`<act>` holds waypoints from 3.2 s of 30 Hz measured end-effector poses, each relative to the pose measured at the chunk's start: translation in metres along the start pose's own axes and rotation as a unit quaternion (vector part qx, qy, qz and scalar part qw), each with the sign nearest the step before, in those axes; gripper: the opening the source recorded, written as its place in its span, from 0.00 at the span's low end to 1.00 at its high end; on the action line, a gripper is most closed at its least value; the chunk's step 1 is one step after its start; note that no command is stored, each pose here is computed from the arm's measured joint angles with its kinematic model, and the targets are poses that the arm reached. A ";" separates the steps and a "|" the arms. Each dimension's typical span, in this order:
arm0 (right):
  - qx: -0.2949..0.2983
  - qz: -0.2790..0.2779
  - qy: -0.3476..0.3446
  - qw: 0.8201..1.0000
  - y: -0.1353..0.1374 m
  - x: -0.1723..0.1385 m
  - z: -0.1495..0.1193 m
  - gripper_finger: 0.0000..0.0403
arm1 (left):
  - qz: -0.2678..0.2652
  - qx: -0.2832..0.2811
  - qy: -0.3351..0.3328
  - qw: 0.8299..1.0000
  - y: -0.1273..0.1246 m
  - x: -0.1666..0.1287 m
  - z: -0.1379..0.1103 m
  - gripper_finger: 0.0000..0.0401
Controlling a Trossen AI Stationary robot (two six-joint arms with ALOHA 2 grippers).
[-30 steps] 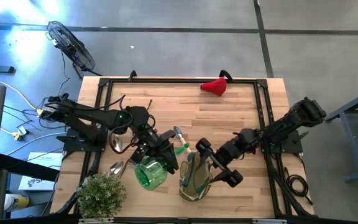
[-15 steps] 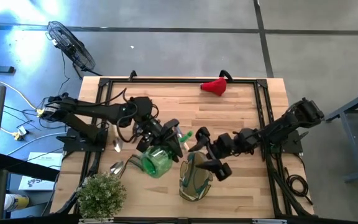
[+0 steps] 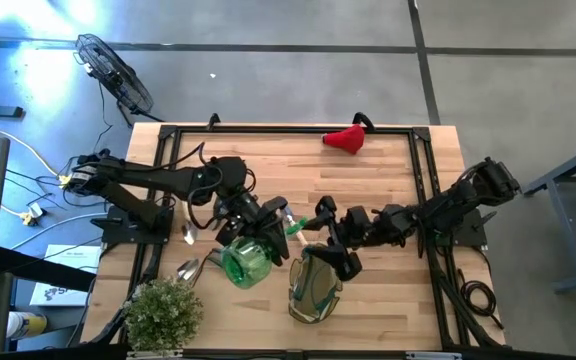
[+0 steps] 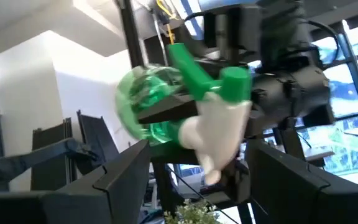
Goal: Pick & Place Garden tools in Gardening bag
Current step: Put the green spray bottle into the green gardening bag
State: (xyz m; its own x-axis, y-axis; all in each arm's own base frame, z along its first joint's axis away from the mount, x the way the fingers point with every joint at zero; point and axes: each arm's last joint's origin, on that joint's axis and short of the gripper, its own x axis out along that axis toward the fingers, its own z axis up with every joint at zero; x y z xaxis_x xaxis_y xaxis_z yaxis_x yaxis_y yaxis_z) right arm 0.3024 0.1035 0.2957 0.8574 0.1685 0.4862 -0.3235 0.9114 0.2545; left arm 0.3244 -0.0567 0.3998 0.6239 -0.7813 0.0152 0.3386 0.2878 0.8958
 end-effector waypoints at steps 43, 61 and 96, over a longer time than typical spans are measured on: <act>-0.047 0.067 0.075 0.994 -0.001 0.015 -0.001 0.13 | -0.007 -0.006 0.003 1.000 -0.011 0.015 -0.021 0.33; -0.050 0.072 0.079 0.993 0.000 0.015 -0.002 0.11 | 0.000 -0.016 0.023 1.000 -0.010 0.014 -0.023 0.55; -0.087 0.092 0.108 0.986 0.008 0.012 -0.002 0.10 | 0.020 -0.034 0.127 0.991 -0.003 -0.007 -0.002 0.63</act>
State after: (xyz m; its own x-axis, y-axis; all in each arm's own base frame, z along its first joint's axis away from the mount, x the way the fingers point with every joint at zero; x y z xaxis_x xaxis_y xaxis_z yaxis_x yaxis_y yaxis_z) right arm 0.3110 0.1137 0.3016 0.8617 0.3963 0.3169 -0.4242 0.9053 0.0215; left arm 0.3202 -0.0511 0.3966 0.7917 -0.6070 -0.0692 0.3511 0.3594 0.8646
